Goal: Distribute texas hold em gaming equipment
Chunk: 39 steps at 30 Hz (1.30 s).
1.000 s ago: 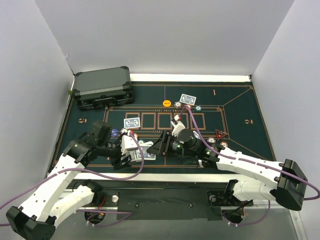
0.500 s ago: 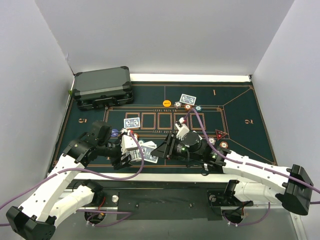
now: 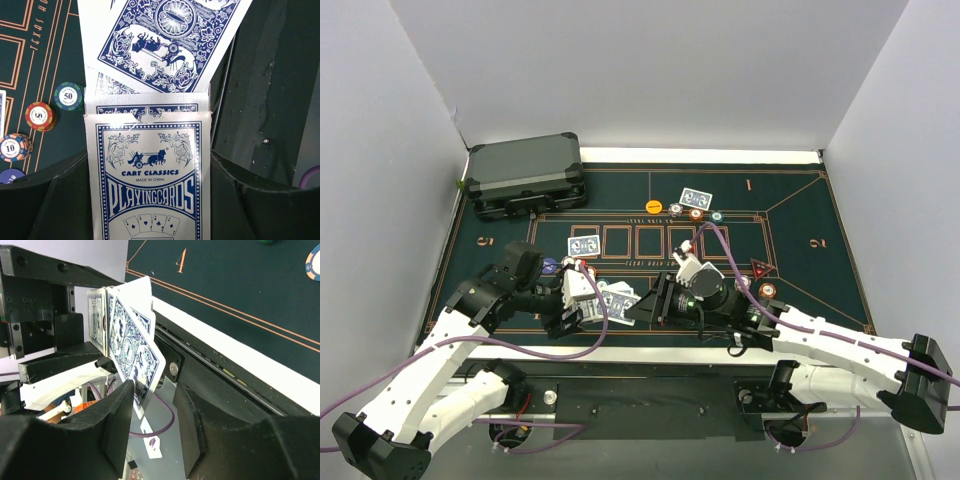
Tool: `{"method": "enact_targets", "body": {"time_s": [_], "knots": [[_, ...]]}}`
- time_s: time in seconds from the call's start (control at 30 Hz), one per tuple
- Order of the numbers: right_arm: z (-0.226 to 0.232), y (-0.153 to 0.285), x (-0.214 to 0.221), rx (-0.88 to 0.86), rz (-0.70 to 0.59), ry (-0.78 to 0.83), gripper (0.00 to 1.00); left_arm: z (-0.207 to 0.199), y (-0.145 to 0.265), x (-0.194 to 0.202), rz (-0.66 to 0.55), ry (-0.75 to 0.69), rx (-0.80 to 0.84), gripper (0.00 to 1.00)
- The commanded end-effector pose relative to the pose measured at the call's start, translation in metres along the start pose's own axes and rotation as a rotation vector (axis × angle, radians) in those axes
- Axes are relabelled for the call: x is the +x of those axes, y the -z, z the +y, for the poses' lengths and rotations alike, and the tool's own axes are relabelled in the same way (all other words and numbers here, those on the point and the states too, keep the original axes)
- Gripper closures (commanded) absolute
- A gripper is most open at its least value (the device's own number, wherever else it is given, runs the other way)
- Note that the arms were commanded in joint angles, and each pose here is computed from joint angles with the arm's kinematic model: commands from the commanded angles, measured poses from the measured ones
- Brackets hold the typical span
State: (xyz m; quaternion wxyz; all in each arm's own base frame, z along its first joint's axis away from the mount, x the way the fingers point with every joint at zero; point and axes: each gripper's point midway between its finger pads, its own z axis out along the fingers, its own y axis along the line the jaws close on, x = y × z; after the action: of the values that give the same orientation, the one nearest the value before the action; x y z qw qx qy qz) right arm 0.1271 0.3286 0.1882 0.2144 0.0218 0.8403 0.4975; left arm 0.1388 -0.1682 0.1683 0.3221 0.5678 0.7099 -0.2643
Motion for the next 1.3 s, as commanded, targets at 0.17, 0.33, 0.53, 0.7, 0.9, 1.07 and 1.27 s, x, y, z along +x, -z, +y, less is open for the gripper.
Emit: {"method": "enact_targets", "body": {"time_s": [0.17, 0.33, 0.53, 0.7, 0.9, 1.07, 1.27], "knots": [[0.008, 0.003, 0.005, -0.021, -0.005, 0.001, 0.71, 0.002, 0.007, -0.027, -0.088, -0.048, -0.008, 1.0], [0.014, 0.007, 0.002, -0.039, -0.018, -0.003, 0.89, 0.001, 0.006, -0.026, -0.085, -0.047, -0.006, 1.0], [0.015, 0.012, 0.001, -0.042, -0.018, -0.003, 0.93, 0.001, 0.006, -0.026, -0.087, -0.048, -0.006, 1.0], [0.018, 0.02, 0.002, -0.046, -0.013, 0.003, 0.94, 0.001, 0.006, -0.027, -0.091, -0.05, -0.005, 1.0], [0.021, 0.025, 0.001, -0.056, -0.016, 0.01, 0.94, 0.001, 0.007, -0.027, -0.093, -0.048, -0.007, 1.0], [0.027, 0.02, 0.004, -0.063, 0.019, 0.019, 0.93, 0.001, 0.006, -0.028, -0.096, -0.049, -0.006, 1.0], [0.03, 0.019, 0.008, -0.075, 0.059, 0.035, 0.93, 0.0, 0.007, -0.028, -0.097, -0.051, -0.005, 1.0]]}}
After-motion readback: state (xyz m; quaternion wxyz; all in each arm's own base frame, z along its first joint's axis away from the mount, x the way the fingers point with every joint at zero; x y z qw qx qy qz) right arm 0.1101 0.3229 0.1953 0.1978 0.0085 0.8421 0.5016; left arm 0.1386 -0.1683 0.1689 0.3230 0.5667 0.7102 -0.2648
